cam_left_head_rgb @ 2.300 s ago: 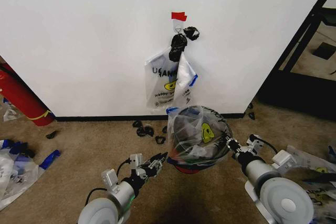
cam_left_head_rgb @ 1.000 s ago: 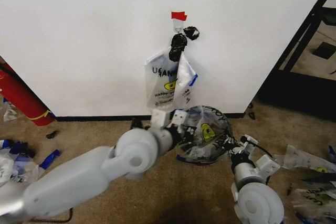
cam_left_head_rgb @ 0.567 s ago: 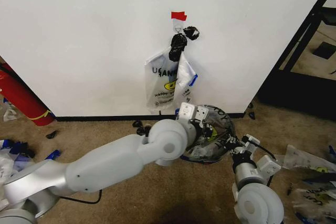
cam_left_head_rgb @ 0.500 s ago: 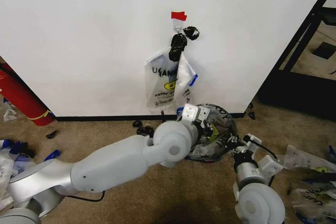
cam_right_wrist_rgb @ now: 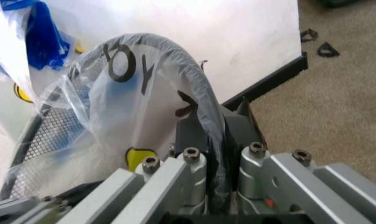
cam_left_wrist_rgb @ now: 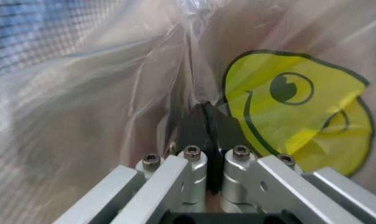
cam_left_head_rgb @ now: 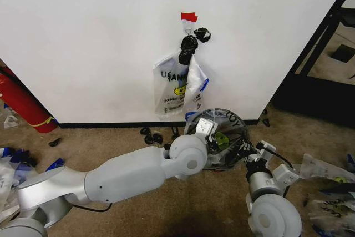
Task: Pick up the garbage bag from the wall and place it over the trash bin.
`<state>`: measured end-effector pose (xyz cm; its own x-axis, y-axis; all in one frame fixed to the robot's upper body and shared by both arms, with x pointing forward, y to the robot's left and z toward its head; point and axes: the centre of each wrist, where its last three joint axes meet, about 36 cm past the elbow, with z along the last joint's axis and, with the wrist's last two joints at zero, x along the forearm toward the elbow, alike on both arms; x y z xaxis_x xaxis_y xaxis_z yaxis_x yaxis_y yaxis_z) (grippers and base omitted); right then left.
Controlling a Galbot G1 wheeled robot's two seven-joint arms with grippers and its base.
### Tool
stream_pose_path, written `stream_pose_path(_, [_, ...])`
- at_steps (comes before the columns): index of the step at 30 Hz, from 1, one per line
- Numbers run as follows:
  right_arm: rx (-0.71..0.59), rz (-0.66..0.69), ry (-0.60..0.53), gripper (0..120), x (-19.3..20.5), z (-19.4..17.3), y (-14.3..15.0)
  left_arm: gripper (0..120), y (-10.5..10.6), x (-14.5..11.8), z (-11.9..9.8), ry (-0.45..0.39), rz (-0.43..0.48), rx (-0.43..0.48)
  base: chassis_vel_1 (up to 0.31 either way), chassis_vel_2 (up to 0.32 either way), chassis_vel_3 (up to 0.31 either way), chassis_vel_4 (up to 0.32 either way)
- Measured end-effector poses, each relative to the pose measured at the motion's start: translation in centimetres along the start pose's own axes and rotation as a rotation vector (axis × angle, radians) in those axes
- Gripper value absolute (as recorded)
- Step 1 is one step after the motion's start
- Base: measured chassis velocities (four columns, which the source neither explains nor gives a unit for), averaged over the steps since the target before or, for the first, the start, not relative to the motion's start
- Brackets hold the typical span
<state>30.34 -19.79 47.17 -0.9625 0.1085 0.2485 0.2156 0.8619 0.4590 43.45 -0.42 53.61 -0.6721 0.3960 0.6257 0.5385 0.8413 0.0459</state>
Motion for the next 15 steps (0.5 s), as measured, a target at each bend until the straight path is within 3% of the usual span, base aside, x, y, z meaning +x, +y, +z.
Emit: stream_pose_path(15, [0.011,-0.028,0.006,1,0.8,0.3,0.7,0,-0.7,-2.6,0.2,0.039,-0.033,-0.037,0.000,0.000,0.000,0.000])
